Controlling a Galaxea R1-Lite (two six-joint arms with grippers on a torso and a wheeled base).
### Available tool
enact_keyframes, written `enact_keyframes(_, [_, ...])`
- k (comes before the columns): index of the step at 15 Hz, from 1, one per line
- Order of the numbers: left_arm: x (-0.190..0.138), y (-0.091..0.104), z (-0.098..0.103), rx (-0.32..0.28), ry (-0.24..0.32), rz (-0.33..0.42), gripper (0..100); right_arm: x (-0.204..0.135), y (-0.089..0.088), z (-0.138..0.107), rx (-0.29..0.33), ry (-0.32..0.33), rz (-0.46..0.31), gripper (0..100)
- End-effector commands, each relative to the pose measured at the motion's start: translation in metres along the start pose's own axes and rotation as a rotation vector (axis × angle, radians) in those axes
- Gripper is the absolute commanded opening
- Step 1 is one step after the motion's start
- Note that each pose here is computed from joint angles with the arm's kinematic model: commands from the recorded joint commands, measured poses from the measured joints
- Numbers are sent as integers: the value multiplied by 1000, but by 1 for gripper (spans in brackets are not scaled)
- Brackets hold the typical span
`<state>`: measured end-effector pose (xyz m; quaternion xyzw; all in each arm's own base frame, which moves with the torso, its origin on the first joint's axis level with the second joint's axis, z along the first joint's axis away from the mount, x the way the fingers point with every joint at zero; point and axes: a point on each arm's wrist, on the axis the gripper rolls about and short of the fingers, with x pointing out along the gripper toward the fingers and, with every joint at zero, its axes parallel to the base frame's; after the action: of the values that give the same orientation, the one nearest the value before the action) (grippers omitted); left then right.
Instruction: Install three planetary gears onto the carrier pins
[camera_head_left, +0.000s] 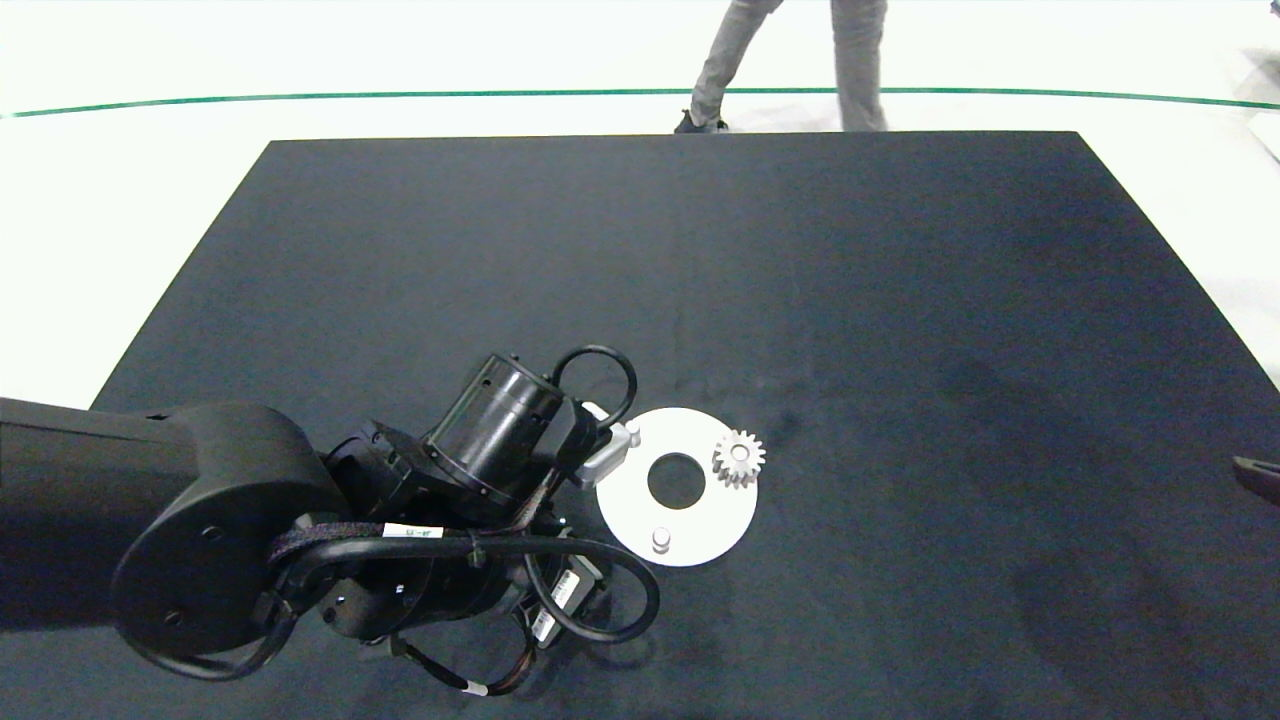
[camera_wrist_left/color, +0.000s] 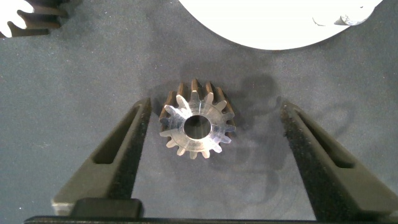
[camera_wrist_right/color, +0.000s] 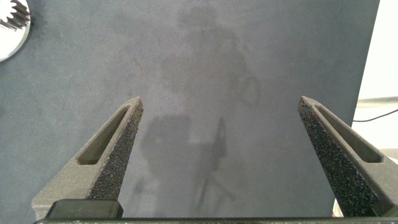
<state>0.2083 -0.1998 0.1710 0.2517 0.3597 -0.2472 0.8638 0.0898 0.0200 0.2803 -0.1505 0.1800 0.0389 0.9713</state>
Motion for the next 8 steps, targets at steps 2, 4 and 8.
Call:
enact_keyframes(2, [0,0,0,2,-2,2,74,0,0,0,-3,1,0,100])
enact_keyframes(4, [0,0,1,2,-6,2,69,0,0,0,-3,3,0,100])
enact_keyframes(8, [-1,0,1,7,-6,1,62,0,0,0,-3,1,0,100])
